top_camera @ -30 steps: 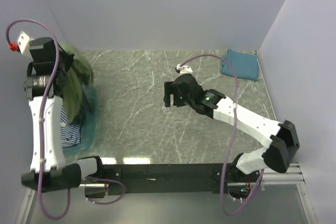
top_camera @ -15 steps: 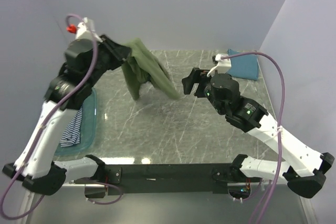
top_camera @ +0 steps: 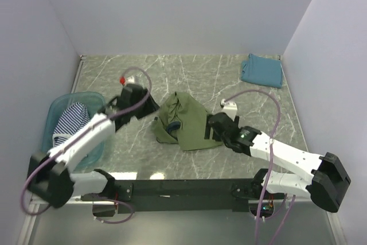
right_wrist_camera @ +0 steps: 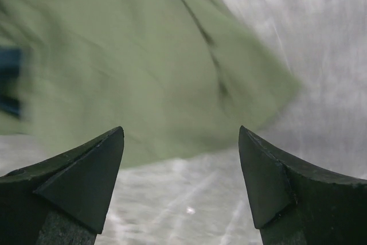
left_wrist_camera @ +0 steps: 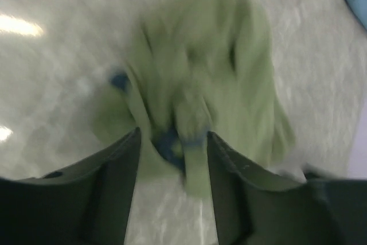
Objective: Fold and stack the tank tops
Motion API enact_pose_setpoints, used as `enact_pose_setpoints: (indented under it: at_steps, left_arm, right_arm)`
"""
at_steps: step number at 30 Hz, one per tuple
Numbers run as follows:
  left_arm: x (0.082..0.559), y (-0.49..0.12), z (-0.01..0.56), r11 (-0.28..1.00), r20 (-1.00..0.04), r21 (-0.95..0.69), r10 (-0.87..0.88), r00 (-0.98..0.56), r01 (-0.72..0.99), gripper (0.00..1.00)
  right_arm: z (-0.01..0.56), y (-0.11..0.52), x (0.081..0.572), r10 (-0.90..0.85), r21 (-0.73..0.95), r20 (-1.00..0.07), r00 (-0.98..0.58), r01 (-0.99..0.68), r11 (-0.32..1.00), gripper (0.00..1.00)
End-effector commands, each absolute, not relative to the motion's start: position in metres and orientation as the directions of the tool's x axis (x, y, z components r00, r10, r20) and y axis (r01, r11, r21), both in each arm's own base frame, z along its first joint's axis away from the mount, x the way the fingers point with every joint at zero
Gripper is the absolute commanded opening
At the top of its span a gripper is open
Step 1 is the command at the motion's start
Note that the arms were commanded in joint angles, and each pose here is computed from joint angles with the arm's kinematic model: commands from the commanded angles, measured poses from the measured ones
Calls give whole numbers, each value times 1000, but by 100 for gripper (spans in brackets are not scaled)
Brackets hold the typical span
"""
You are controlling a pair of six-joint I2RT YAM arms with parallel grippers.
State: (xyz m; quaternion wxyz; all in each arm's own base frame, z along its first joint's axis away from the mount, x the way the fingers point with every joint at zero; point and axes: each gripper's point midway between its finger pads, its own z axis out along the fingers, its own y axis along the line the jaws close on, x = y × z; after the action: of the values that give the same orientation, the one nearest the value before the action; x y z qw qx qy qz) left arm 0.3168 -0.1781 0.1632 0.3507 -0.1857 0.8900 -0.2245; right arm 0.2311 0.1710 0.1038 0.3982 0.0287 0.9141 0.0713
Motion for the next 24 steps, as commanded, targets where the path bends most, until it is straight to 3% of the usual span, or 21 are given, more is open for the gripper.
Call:
enact_pose_setpoints:
  at_steps: [1, 3, 8, 9, 11, 17, 22, 23, 24]
  left_arm:
    - [270, -216, 163, 767, -533, -639, -487, -693, -48, 51]
    - [241, -239, 154, 731, -493, -682, -481, -725, -22, 43]
    - [200, -262, 98, 749, -421, -660, -439, -793, -65, 47]
    - [201, -260, 93, 764, -430, -641, -442, -787, -79, 57]
    - [209, -256, 88, 779, -448, -614, -474, -758, -125, 63]
    - [240, -239, 59, 842, -496, -455, -509, -704, -289, 67]
    - [284, -217, 33, 836, -506, -348, -549, -666, -425, 56]
    - [289, -213, 21, 844, -506, -307, -536, -676, -440, 53]
    - [300, -206, 21, 836, -513, -297, -547, -662, -461, 40]
  right_arm:
    - [87, 160, 224, 258, 254, -719, -646, 102, 962, 87]
    - [82, 148, 226, 288, 242, -728, -623, 159, 957, 86]
    - [61, 120, 245, 381, 266, -680, -626, 274, 924, 79]
    - [62, 120, 247, 379, 268, -679, -629, 268, 925, 79]
    - [68, 119, 255, 411, 291, -677, -610, 292, 911, 80]
    - [63, 121, 278, 406, 246, -640, -653, 326, 913, 81]
    - [38, 129, 278, 406, 229, -591, -697, 338, 913, 80]
    - [35, 132, 277, 403, 232, -581, -707, 331, 915, 76]
    - [33, 136, 278, 400, 242, -575, -714, 319, 916, 72]
